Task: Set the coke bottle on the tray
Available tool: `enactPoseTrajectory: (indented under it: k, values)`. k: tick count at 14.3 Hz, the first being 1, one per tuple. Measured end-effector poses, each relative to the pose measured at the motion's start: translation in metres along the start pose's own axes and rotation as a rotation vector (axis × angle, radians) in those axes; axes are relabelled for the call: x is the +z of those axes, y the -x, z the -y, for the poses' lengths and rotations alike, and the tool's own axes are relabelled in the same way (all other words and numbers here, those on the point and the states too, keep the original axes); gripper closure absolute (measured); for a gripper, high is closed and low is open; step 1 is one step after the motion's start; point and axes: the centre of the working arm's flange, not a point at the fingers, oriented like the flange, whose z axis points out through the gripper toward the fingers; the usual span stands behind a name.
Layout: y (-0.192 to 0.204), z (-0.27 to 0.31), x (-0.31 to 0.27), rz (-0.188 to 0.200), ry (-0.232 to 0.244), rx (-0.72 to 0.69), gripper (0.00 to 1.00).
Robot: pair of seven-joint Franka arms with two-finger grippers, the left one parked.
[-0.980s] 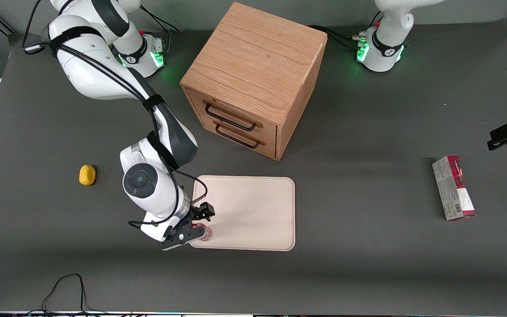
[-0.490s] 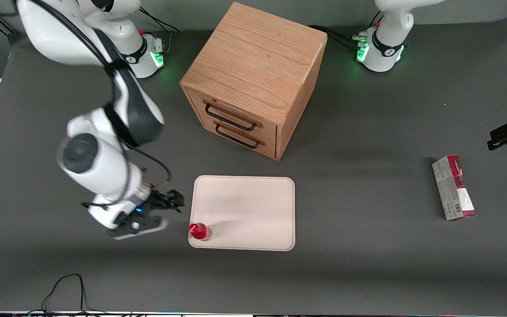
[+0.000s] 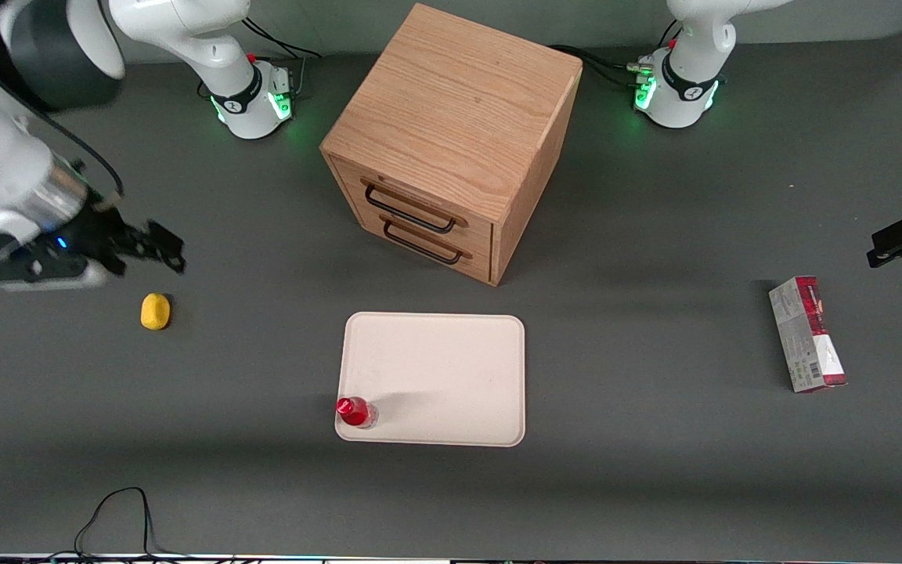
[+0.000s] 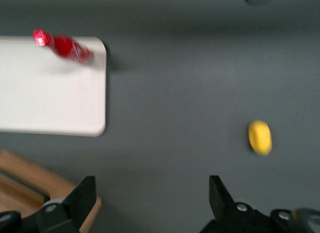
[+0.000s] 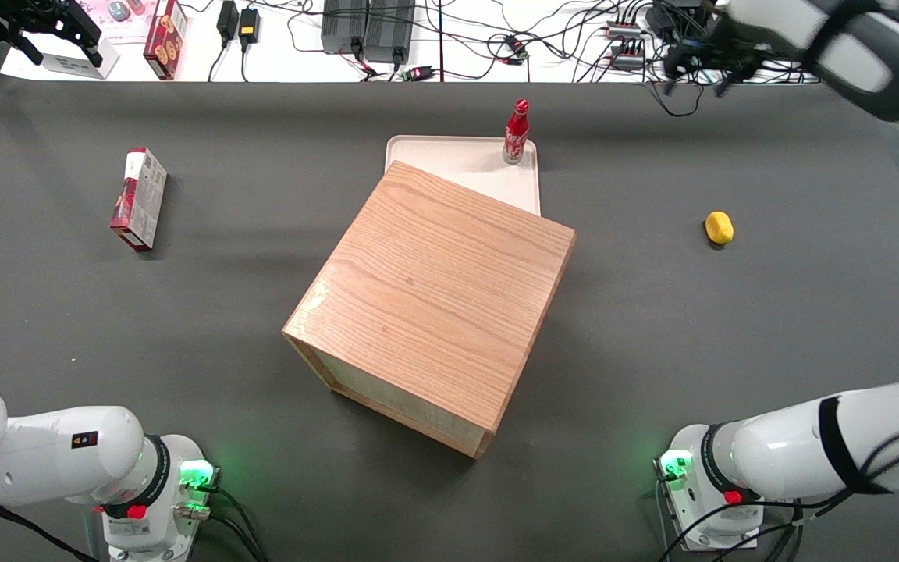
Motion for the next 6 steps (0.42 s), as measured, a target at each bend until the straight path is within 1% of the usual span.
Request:
enactPoseTrajectory:
  k: [2, 3, 4, 6]
  values:
    - [0.024, -0.011, -0.024, 0.016, 0.026, 0.0, 0.0]
    - [0.03, -0.012, -0.03, 0.033, 0.031, -0.001, 0.0]
    - [0.032, -0.012, -0.032, 0.047, 0.035, -0.002, 0.0]
    - [0.031, -0.011, -0.034, 0.053, 0.037, -0.003, 0.0]
